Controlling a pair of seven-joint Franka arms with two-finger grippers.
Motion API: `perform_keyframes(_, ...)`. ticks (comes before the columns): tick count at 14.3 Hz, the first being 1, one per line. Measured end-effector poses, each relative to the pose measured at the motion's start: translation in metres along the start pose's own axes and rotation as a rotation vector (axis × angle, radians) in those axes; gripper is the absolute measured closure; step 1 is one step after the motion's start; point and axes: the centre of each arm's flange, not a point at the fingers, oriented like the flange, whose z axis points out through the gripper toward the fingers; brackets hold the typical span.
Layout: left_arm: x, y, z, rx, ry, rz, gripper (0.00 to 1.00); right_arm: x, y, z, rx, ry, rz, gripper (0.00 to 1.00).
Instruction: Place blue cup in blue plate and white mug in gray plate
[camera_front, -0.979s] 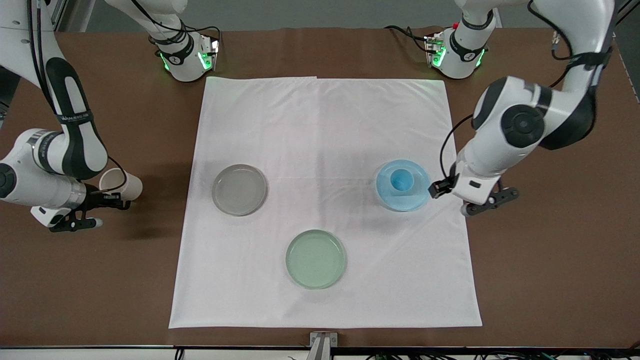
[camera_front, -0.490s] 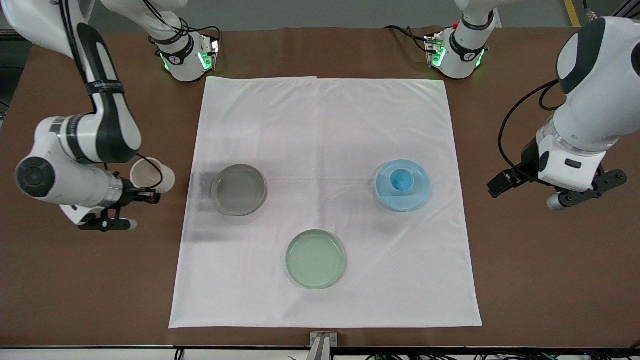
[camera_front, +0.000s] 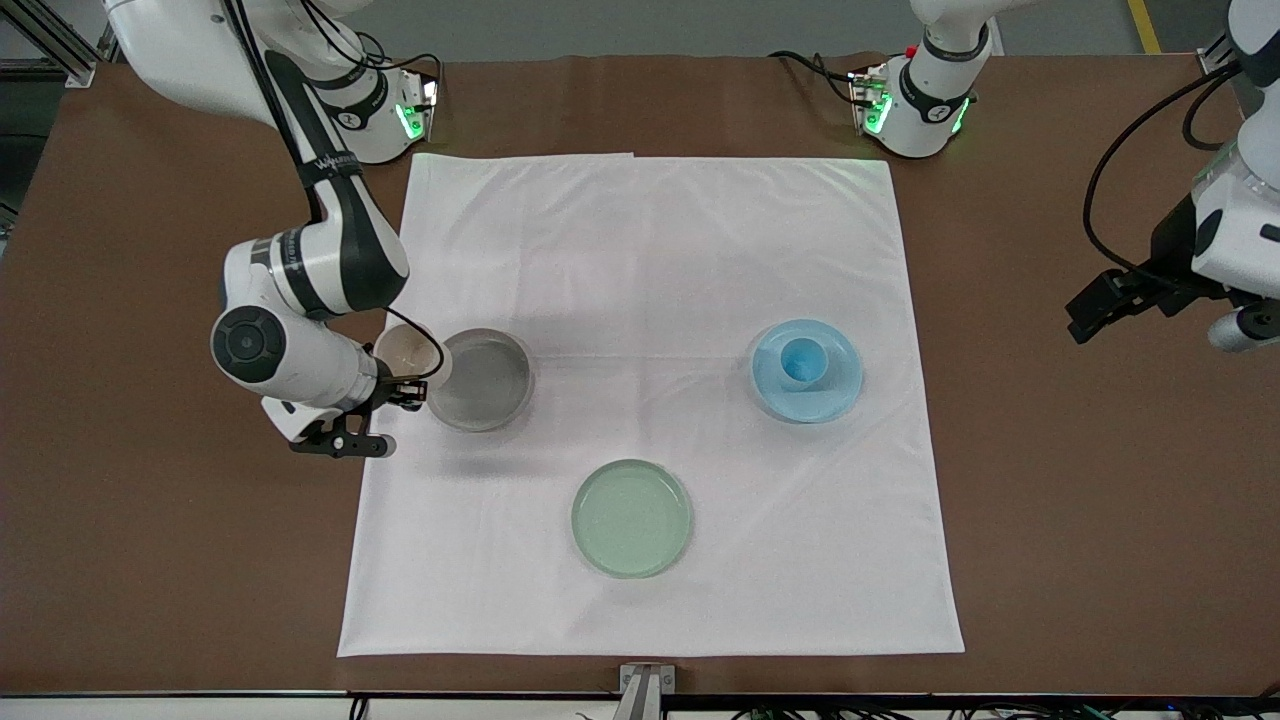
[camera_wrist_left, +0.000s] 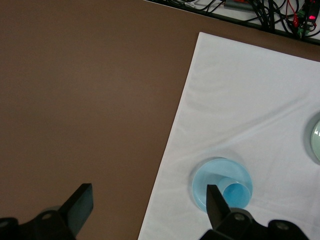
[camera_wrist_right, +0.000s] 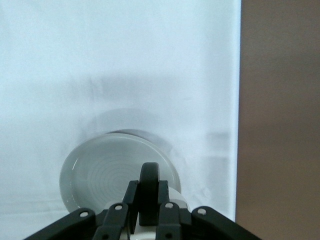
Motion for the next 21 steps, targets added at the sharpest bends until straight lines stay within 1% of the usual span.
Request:
perform_keyframes(4,-0.009,0.004,-0.005,0.015,-0.028,0.011,0.0,-0.002,-0.032,0.034,0.001,0.014,0.025,0.81)
perform_keyframes(9,-0.019,0.007,-0.014,0.031,-0.047,0.022,0.0,-0.007,-0.044,0.055,-0.012,-0.004,0.019,0.81)
perform_keyframes(12,-0.033,0.014,-0.025,0.041,-0.057,0.061,0.0,-0.008,-0.047,0.063,-0.017,-0.014,0.015,0.81)
perform_keyframes(15,-0.04,0.013,-0.038,0.016,-0.054,0.114,0.0,-0.009,-0.049,0.067,-0.02,-0.018,0.011,0.8)
perform_keyframes(16,-0.04,0.006,-0.041,0.008,-0.058,0.128,0.0,-0.009,-0.049,0.066,-0.02,-0.017,0.012,0.75)
perform_keyframes(18,-0.037,-0.013,-0.038,-0.008,-0.079,0.175,0.0,-0.007,-0.047,0.06,-0.021,-0.018,0.015,0.53)
perform_keyframes(19,-0.036,-0.02,-0.034,-0.022,-0.095,0.182,0.0,-0.009,-0.046,0.05,-0.028,-0.034,0.017,0.44)
perform_keyframes(20,-0.036,-0.026,-0.03,-0.043,-0.113,0.187,0.0,-0.012,-0.042,0.032,-0.036,-0.058,0.02,0.35)
perform_keyframes(21,-0.039,-0.031,-0.027,-0.059,-0.127,0.194,0.0,-0.018,-0.035,0.007,-0.043,-0.085,0.029,0.24)
